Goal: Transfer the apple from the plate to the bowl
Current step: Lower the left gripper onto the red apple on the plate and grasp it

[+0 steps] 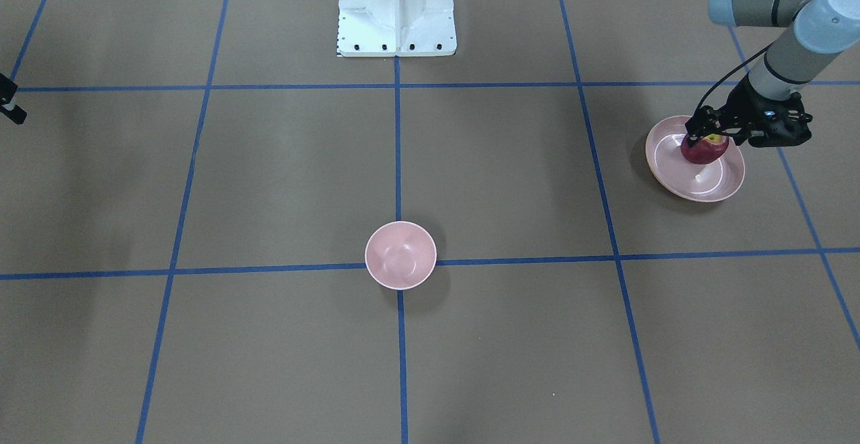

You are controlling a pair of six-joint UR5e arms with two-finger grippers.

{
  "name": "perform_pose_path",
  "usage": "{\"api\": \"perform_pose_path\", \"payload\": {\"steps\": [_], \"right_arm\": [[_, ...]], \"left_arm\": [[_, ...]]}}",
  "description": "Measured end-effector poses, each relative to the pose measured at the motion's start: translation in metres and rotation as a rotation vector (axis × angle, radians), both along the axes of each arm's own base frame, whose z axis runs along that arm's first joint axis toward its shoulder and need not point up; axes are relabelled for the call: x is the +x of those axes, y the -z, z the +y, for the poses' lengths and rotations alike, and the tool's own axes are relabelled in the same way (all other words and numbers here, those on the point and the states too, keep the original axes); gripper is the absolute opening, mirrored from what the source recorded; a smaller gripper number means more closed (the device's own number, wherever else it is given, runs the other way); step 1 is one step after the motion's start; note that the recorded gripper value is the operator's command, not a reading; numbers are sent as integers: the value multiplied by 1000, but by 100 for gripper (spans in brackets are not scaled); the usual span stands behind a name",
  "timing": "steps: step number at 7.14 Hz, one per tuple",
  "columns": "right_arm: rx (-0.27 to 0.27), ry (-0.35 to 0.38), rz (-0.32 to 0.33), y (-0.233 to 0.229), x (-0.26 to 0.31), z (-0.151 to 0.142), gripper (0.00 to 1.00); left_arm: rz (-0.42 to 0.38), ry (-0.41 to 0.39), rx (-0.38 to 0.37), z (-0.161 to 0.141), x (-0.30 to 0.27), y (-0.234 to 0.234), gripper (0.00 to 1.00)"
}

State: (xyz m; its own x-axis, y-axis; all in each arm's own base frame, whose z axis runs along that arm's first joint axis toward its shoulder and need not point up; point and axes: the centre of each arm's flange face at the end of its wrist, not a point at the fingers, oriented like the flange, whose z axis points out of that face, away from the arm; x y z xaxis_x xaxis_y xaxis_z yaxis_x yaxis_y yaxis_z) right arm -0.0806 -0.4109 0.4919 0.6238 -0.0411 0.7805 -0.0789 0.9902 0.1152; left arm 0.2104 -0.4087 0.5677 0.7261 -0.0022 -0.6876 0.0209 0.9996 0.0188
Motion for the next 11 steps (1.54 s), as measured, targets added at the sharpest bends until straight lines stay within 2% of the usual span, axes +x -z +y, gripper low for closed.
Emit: {"api": "perform_pose_path", "payload": {"steps": [7, 8, 9, 10, 11], "right_arm": [[-13, -3, 1, -3, 0, 2, 99], [-14, -4, 1, -3, 0, 2, 99], [-14, -4, 1, -3, 0, 2, 99], [-15, -5, 1, -3, 0, 2, 99], [-16, -5, 1, -3, 0, 3, 99]], "left_arm": [[-12, -39, -31, 12, 15, -13, 98], [-14, -40, -34, 12, 16, -16, 96], [-16, -42, -36, 12, 16, -17, 58], [-17, -43, -38, 13, 17, -18, 1], [-18, -44, -38, 12, 18, -19, 0]]}}
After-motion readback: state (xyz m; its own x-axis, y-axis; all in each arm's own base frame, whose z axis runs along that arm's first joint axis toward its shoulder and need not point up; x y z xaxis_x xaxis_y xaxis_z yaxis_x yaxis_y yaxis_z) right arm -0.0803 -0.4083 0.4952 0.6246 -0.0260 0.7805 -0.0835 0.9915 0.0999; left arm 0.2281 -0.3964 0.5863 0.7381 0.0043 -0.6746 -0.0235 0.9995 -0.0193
